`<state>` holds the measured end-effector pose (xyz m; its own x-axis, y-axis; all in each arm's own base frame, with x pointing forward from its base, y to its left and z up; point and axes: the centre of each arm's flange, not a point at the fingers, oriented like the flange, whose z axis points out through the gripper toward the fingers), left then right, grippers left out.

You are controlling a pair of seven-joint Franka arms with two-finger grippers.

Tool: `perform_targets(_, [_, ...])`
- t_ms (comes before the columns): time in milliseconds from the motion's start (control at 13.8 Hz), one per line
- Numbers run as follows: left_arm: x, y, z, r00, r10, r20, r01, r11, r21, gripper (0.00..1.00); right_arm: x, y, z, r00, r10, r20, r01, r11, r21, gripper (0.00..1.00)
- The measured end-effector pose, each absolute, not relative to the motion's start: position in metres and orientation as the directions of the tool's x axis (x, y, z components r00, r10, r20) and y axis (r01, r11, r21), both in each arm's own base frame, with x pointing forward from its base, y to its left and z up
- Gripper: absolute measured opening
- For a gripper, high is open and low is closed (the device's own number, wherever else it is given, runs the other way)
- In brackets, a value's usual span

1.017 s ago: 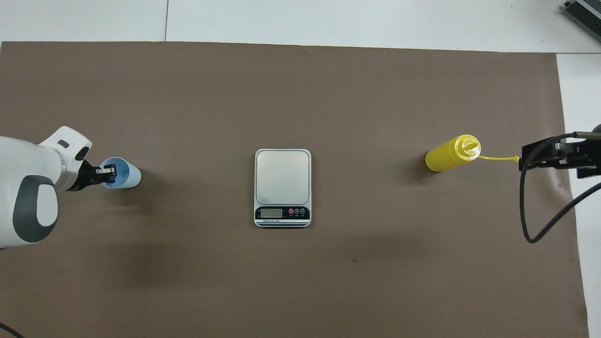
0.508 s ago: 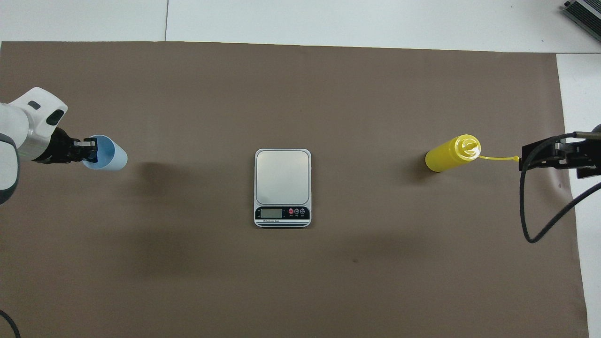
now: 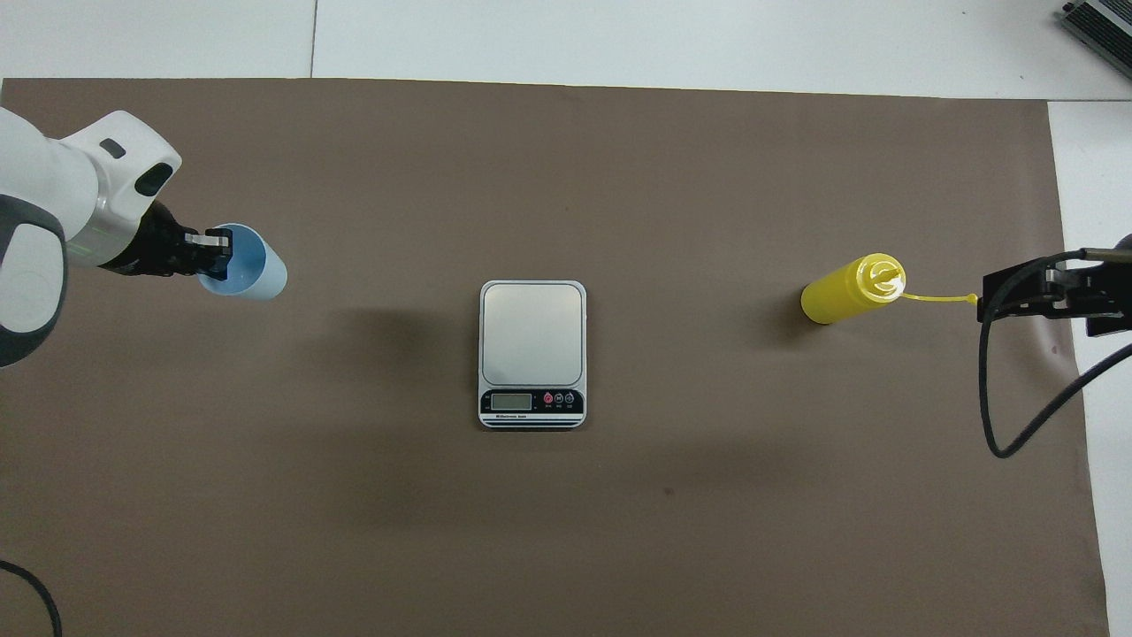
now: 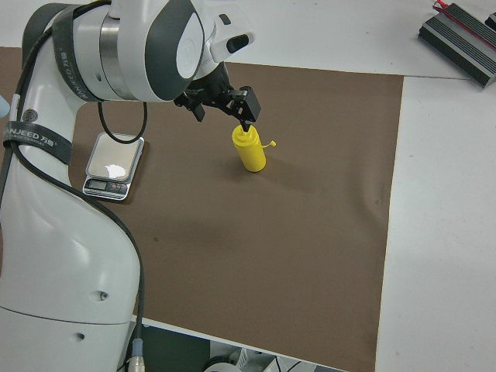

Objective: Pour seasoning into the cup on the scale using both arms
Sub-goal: 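Lift the cup and carry it onto the scale with the left gripper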

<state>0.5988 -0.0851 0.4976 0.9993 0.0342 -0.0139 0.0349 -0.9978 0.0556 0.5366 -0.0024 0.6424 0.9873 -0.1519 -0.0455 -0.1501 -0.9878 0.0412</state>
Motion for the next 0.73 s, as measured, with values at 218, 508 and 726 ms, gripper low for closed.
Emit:
perform_targets(218, [0.587,-0.154,0.502,0.999,0.042,-0.013,0.043,-0.997,0.057,0.03,0.537,-0.002,0.642,0.987,-0.152,-0.046,-0.150,-0.988,0.041,1.00])
perform_targets(508, [0.567,-0.227,0.500,0.999,0.040,0.005,0.040,-0.997,0.067,0.03,0.537,-0.002,0.642,0.987,-0.152,-0.046,-0.150,-0.988,0.041,1.00])
perform_targets(726, [0.556,-0.269,0.496,0.999,0.036,0.027,0.034,-0.996,0.083,0.03,0.537,-0.002,0.642,0.987,-0.152,-0.046,-0.150,-0.988,0.041,1.00])
